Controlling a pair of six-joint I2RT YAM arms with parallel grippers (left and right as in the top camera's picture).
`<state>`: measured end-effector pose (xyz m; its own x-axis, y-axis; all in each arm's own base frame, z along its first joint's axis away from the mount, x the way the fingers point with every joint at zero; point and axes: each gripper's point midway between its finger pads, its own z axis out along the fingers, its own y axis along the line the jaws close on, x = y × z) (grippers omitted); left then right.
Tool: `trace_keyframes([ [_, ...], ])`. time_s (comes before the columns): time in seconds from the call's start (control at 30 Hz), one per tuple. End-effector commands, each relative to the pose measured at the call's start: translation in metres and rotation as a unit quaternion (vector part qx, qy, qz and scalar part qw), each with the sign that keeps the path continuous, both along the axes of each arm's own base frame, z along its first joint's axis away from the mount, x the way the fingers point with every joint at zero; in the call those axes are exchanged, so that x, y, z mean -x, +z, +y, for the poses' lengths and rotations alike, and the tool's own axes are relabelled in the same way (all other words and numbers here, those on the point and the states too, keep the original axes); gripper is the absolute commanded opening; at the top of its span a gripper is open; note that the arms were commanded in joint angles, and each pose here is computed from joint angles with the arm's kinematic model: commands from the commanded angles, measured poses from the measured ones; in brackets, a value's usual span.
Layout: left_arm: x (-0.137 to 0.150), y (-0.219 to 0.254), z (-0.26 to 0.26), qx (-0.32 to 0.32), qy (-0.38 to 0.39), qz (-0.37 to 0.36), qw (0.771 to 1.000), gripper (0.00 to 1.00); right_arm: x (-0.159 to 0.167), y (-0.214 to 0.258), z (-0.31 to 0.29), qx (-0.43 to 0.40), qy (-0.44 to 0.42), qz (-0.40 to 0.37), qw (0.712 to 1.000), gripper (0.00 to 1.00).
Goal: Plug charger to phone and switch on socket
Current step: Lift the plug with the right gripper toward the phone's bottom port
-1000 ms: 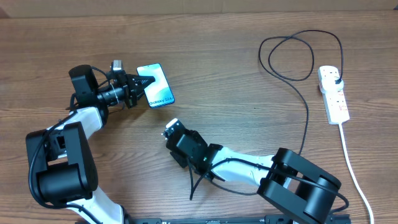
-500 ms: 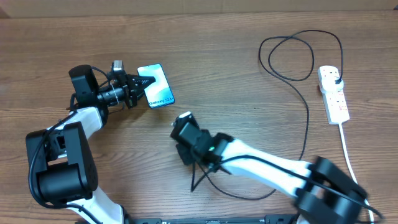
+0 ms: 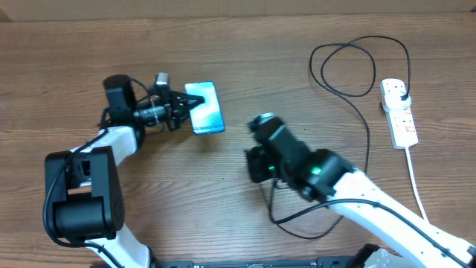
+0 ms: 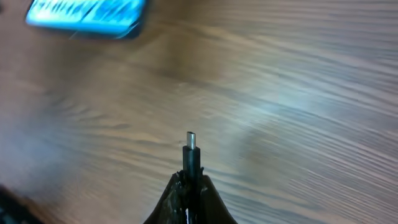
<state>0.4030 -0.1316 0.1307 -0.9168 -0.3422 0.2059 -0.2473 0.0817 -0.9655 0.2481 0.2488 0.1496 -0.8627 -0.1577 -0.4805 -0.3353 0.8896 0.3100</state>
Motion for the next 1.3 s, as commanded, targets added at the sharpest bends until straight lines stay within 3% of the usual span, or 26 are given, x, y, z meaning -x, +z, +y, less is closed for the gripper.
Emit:
trace_keyframes([
  [0.0,0.006,0.009,-0.021,0.012,-0.035,0.001,0.999,0.04,-0.003,0.011,-0.027,-0.025,-0.032,-0.001,0.999,0.04],
  [0.43,0.007,0.022,-0.08,0.012,-0.053,0.0,0.998,0.04,-0.003,0.012,-0.095,-0.101,-0.085,0.027,0.991,0.04],
  [0.97,-0.006,0.022,-0.088,0.028,-0.001,0.091,0.995,0.04,0.01,0.017,-0.096,-0.225,-0.039,0.078,0.971,0.04],
  [1.27,-0.005,0.022,-0.089,0.028,-0.004,0.088,0.996,0.04,0.019,0.018,-0.092,-0.24,-0.029,0.099,0.965,0.04],
])
